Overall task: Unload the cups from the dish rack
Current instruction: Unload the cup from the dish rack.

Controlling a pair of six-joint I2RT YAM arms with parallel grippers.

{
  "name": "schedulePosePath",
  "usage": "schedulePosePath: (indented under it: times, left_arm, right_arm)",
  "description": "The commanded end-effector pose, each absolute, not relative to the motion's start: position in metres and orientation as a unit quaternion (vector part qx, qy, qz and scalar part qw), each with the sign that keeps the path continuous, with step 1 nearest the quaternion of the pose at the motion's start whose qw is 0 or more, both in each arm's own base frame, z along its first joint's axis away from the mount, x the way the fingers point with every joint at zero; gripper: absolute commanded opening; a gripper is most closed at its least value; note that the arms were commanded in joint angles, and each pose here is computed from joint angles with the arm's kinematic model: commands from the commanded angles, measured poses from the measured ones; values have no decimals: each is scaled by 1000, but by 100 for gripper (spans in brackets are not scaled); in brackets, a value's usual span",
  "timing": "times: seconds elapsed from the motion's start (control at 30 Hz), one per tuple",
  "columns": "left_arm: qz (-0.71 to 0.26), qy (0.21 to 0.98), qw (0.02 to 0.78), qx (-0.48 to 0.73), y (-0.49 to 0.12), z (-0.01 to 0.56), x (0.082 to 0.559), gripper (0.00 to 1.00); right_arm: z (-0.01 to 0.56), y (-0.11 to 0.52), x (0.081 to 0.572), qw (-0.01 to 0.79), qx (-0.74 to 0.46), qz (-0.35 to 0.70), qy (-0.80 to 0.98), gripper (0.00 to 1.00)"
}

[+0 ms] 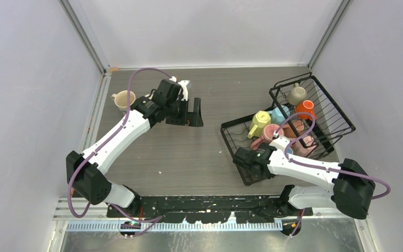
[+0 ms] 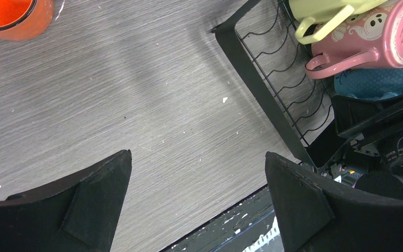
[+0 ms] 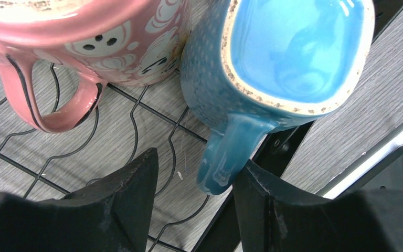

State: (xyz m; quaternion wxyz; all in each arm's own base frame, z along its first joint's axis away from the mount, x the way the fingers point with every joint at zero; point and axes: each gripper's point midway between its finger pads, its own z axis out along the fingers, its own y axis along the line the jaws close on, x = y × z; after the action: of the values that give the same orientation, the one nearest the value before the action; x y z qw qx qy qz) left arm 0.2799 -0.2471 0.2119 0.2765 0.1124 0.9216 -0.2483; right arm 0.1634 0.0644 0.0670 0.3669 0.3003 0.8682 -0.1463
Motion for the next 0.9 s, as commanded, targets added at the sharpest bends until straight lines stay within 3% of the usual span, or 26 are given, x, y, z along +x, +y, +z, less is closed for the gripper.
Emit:
schedulePosePath:
  times: [0.0, 0.5, 0.87]
  left_arm:
    - [-263, 910, 297, 120, -250, 226, 280, 100]
    - [-258, 912, 294, 121, -249, 221, 280, 100]
    - [-255, 913, 293, 124, -249, 218, 281, 100]
  right_arm:
    - [77, 60, 175, 409, 312, -150, 845, 55]
    - [76, 71, 178, 395, 293, -149, 858, 28]
    - [86, 86, 175, 386, 293, -111, 868, 26]
